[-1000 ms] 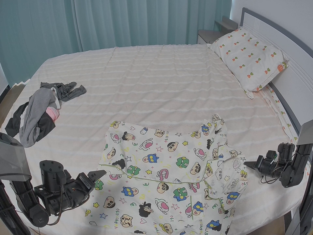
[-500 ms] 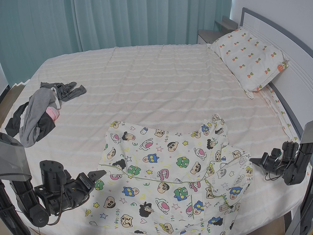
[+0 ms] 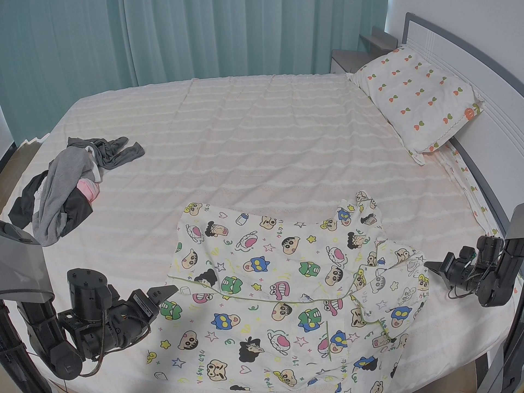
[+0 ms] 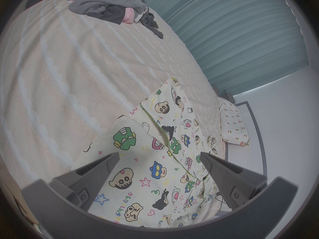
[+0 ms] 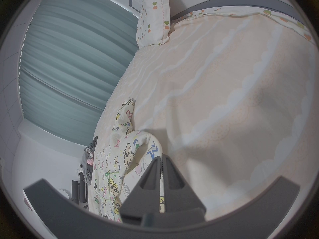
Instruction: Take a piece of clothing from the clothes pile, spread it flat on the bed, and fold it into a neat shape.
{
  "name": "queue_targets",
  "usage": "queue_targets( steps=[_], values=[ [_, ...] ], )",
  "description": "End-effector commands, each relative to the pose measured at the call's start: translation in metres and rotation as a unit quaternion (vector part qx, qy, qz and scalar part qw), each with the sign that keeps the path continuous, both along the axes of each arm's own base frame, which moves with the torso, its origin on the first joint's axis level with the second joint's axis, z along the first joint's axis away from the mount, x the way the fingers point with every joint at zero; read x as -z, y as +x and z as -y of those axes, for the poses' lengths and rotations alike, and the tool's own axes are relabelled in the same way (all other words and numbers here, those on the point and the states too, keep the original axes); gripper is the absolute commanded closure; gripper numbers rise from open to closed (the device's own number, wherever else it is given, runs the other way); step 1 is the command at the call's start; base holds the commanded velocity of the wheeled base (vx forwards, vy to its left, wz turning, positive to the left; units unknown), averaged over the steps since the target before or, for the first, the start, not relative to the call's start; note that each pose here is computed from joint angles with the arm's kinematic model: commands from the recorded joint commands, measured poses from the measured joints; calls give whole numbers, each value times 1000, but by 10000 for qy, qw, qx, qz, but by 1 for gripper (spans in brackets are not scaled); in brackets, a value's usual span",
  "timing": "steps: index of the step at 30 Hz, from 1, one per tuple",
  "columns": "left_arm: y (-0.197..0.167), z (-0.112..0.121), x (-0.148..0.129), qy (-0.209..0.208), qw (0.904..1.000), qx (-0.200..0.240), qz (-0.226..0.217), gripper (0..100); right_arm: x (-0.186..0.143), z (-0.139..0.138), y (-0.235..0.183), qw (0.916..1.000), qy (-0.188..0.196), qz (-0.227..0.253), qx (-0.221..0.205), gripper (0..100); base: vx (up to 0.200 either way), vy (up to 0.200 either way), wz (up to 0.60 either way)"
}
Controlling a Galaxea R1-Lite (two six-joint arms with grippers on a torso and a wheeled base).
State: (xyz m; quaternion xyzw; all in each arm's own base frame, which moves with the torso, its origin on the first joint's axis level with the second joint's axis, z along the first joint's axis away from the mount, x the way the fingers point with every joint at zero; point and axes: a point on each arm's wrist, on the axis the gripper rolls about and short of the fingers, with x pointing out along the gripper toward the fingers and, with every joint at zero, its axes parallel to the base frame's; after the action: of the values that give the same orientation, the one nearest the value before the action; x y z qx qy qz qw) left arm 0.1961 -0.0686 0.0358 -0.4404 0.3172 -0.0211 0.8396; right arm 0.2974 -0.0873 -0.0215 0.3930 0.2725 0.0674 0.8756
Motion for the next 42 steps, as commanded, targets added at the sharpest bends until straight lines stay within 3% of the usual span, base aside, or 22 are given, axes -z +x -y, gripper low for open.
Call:
queue_targets(
  steps=[1,10,17,22,23,27,31,35,42],
  values=[
    [-1,-1,1,12,10000,-8,-34,0,0,2,0,10000,-10,11,30,100,0,0,0],
    [0,-2,1,9,10000,-54,-27,0,-1,20,2,9995,-41,109,286,100,0,0,0],
    [2,-1,1,-6,10000,-43,-16,0,-1,18,1,9996,-33,88,271,100,0,0,0],
    [21,7,-5,-96,9994,3,327,0,-1,16,-2,9997,-29,61,252,100,0,0,0],
    [26,8,-5,-104,9992,9,382,0,-3,16,-3,9996,-39,90,252,0,0,0,0],
    [58,23,0,-84,9986,113,514,0,-9,9,-8,9996,-77,229,135,0,0,0,0],
    [84,41,1,-29,9999,141,-2,0,-13,1,-11,9985,-181,513,36,0,0,0,0],
    [99,65,-5,-466,9982,-166,-342,0,-18,-3,-12,9968,-220,774,-4,0,0,0,0],
    [111,81,10,-215,9978,-457,-434,0,-19,-5,-12,9967,-216,786,-32,0,0,0,0]
  ],
)
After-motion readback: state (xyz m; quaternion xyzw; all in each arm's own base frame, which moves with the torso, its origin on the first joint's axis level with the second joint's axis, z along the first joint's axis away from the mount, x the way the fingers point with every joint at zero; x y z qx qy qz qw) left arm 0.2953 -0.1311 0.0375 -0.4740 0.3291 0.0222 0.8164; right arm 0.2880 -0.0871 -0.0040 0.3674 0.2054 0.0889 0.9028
